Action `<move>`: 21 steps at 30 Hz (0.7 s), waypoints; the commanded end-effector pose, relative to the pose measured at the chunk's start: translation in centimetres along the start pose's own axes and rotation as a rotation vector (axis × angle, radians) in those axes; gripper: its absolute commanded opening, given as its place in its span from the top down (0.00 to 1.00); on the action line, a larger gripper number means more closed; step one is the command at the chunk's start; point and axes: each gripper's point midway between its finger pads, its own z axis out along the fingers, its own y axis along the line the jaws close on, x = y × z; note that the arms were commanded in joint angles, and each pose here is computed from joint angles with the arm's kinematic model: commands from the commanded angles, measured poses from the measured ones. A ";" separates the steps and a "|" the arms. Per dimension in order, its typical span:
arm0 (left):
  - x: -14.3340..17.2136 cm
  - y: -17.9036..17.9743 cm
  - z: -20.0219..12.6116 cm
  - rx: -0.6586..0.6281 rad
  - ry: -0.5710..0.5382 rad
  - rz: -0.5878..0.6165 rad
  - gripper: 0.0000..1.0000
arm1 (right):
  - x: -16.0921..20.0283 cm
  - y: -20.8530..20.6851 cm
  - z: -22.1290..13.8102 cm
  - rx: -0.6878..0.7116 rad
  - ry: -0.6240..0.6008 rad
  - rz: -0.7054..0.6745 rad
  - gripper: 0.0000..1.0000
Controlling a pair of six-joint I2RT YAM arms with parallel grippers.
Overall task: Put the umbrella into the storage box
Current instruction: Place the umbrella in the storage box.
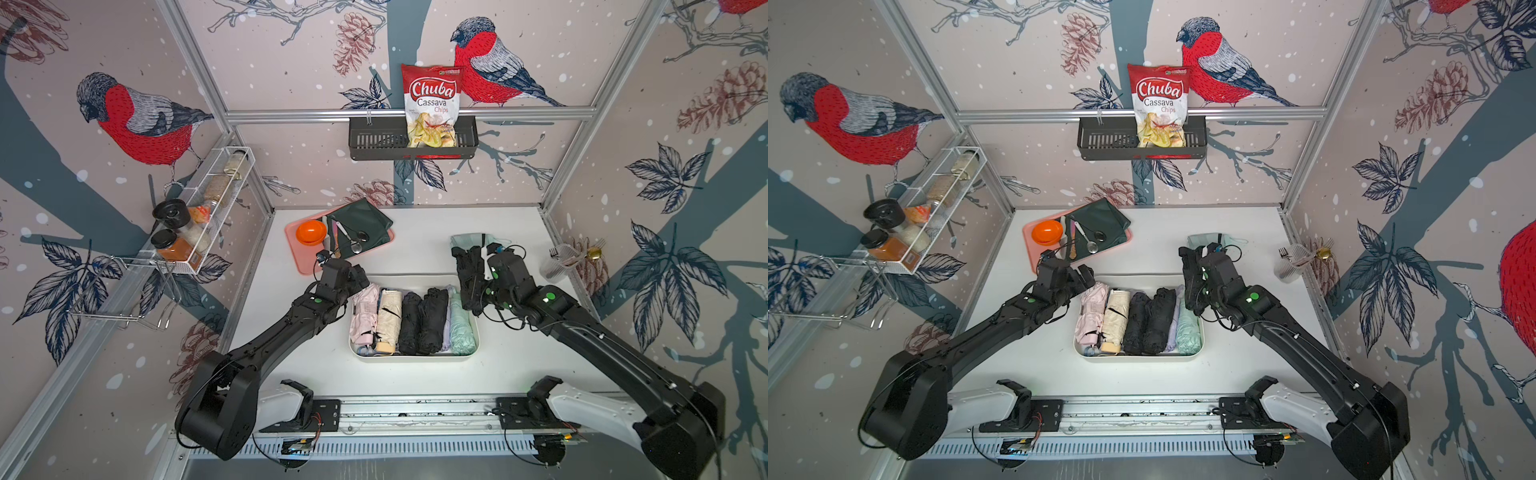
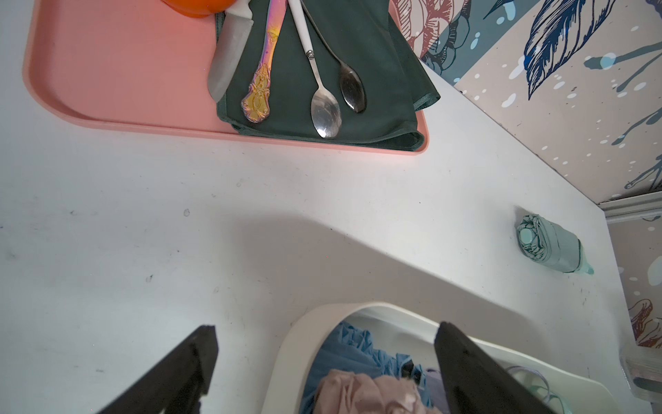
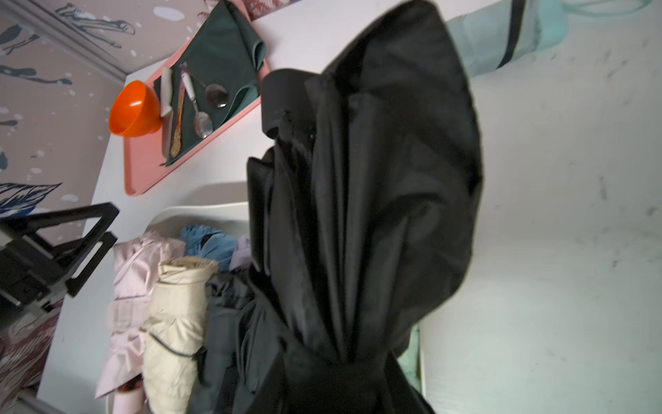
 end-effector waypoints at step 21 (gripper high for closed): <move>-0.7 -1.0 0.0 0.032 -0.011 0.008 0.02 | 6.9 0.2 0.5 -0.055 0.041 0.293 0.80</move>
